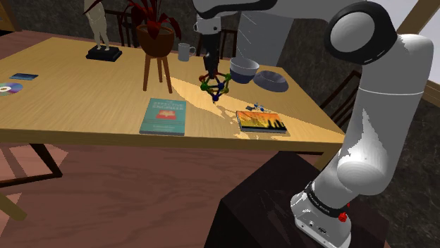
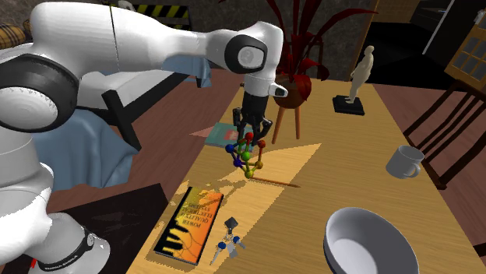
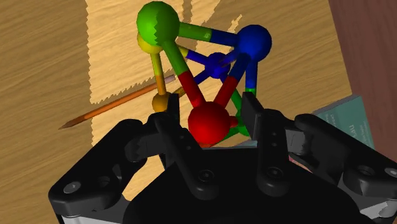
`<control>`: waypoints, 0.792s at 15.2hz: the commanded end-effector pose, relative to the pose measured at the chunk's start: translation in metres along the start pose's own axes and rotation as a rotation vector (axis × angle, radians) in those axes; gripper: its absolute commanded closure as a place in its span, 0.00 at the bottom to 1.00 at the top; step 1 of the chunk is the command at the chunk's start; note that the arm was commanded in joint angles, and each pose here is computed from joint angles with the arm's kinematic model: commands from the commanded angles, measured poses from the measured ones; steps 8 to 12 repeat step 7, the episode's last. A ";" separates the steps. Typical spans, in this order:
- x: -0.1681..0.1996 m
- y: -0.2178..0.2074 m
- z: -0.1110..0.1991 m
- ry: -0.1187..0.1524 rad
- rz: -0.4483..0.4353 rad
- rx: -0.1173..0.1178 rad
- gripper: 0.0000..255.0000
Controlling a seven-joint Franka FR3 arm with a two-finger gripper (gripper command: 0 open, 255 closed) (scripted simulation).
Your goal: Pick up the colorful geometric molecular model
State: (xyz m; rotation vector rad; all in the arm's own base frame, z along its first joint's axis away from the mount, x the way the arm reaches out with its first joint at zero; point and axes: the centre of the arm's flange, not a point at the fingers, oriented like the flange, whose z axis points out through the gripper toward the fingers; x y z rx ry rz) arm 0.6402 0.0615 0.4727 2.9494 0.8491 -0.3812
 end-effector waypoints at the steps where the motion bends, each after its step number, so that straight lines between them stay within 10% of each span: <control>1: -0.002 -0.001 -0.011 0.000 0.000 0.000 1.00; 12: -0.008 -0.002 -0.032 0.000 0.000 0.000 1.00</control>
